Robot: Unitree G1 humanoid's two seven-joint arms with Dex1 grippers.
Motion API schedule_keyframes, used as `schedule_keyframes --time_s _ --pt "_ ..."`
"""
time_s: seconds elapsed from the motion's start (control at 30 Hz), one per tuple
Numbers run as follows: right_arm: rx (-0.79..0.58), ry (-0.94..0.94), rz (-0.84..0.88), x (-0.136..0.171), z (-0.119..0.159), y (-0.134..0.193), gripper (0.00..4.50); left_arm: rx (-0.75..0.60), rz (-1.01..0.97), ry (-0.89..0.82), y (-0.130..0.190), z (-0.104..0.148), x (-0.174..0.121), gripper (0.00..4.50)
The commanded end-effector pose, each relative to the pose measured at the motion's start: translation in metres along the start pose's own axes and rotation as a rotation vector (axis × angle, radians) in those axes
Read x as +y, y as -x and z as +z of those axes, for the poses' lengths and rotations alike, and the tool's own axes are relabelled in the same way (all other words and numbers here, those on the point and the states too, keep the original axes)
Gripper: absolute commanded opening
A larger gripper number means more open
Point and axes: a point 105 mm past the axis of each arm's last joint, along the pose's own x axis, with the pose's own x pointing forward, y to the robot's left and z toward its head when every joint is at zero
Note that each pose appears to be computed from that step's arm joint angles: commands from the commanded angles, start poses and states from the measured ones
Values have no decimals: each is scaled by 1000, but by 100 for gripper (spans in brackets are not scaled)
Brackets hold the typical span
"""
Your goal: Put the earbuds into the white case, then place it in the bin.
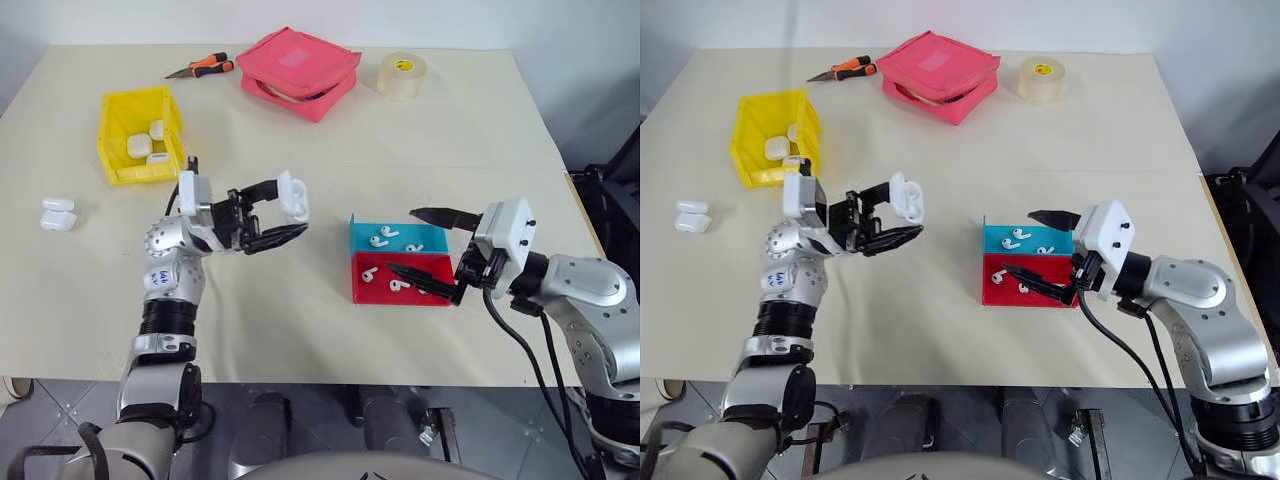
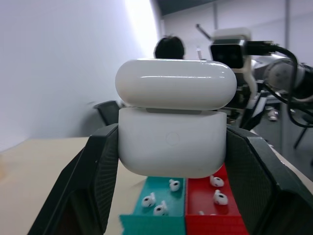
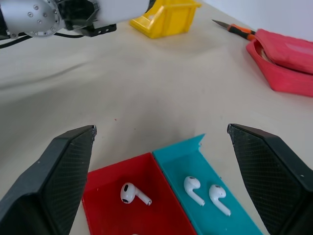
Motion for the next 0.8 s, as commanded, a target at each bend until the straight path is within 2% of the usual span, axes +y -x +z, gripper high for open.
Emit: schedule_keyframes --time_s 0.03,0.37,0.53,0.8 --pt "-25 37 -13 8 15 3 450 -26 -76 -14 -7 -4 -9 280" --pt "49 -11 -97 23 4 14 450 -44 -125 41 -15 -36 -46 280" --pt "128 -31 -128 25 -4 21 450 -60 -135 29 -22 -38 -52 280" --pt "379 -1 -80 33 -25 27 450 -56 -140 49 -26 -42 -53 280"
